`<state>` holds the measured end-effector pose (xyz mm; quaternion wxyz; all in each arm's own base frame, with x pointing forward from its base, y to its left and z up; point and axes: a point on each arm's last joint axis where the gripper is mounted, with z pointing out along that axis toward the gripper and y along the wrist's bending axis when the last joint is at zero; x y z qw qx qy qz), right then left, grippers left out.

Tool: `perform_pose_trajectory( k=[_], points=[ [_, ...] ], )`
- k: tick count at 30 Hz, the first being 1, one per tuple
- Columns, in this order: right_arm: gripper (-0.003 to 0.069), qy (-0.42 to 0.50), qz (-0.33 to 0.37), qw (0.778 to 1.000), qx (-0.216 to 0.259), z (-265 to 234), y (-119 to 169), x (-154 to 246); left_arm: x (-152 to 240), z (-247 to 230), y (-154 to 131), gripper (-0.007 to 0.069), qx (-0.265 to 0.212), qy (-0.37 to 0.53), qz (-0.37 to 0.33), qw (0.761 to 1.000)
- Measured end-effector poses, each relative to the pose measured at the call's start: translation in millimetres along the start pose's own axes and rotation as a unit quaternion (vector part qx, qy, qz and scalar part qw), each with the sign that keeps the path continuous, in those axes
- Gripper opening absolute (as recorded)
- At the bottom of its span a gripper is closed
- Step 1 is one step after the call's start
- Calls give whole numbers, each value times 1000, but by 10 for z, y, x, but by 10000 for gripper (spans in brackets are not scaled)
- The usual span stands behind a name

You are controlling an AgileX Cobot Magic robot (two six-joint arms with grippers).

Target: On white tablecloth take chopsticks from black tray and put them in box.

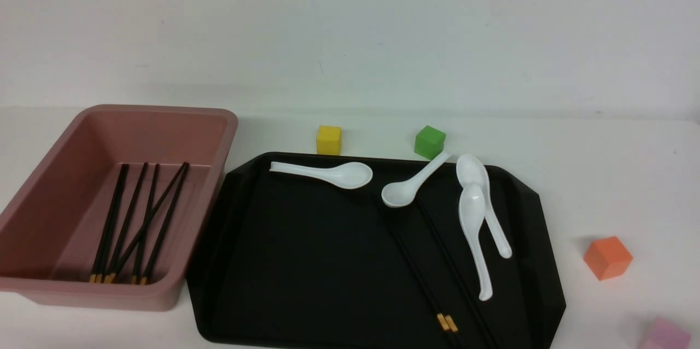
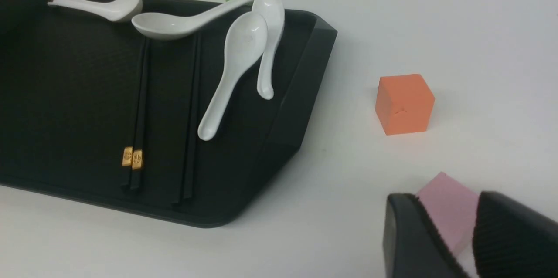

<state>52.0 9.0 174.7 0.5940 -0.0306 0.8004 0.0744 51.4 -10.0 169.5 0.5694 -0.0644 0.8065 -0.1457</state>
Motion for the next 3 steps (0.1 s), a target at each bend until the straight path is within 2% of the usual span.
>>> perform_pose_trajectory(
  k=[3],
  points=[
    [242,0,0,1000,0,0,0,0,0,0,0,41,0,0,0,1000]
  ],
)
